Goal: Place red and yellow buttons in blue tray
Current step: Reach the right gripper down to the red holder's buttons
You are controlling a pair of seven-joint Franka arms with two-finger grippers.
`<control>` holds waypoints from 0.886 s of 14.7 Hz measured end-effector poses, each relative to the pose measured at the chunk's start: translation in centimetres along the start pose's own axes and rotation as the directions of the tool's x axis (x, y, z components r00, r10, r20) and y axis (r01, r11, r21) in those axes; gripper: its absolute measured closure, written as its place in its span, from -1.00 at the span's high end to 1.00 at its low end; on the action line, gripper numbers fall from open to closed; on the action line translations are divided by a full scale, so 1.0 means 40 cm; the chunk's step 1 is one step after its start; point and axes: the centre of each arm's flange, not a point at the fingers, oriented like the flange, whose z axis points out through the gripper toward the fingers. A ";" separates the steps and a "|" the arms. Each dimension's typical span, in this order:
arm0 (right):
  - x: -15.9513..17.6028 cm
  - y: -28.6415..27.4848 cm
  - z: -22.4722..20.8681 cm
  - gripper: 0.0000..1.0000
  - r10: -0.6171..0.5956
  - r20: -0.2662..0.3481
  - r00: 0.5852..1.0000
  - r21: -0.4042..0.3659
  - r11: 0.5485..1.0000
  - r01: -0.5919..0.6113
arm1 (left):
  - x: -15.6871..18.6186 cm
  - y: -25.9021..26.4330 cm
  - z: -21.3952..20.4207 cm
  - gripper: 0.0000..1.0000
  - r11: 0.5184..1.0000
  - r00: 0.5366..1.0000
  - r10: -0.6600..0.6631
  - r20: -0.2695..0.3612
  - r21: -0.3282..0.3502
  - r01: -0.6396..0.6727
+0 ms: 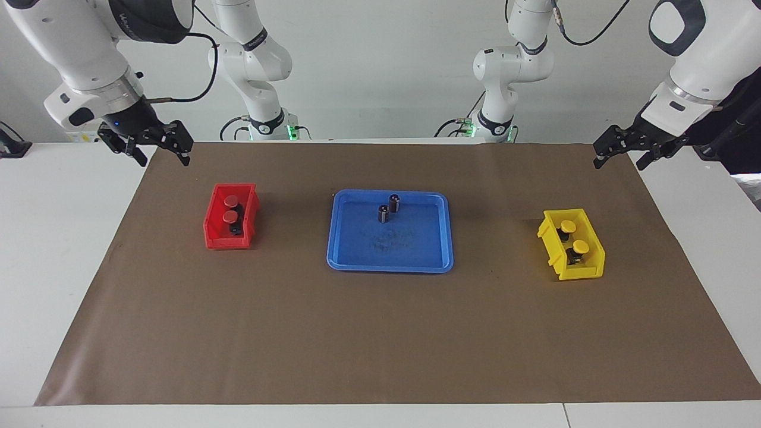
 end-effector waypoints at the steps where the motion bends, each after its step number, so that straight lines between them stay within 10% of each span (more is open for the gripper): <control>1: 0.004 -0.017 0.029 0.69 -0.013 -0.007 1.000 -0.001 1.000 0.013 | 0.000 0.000 0.000 1.00 1.000 1.000 0.000 0.000 0.000 0.000; 13: -0.015 -0.053 0.472 0.34 -0.039 -0.004 0.999 -0.001 0.999 0.039 | 0.001 -0.003 0.001 1.00 1.000 1.000 -0.001 -0.003 0.009 0.001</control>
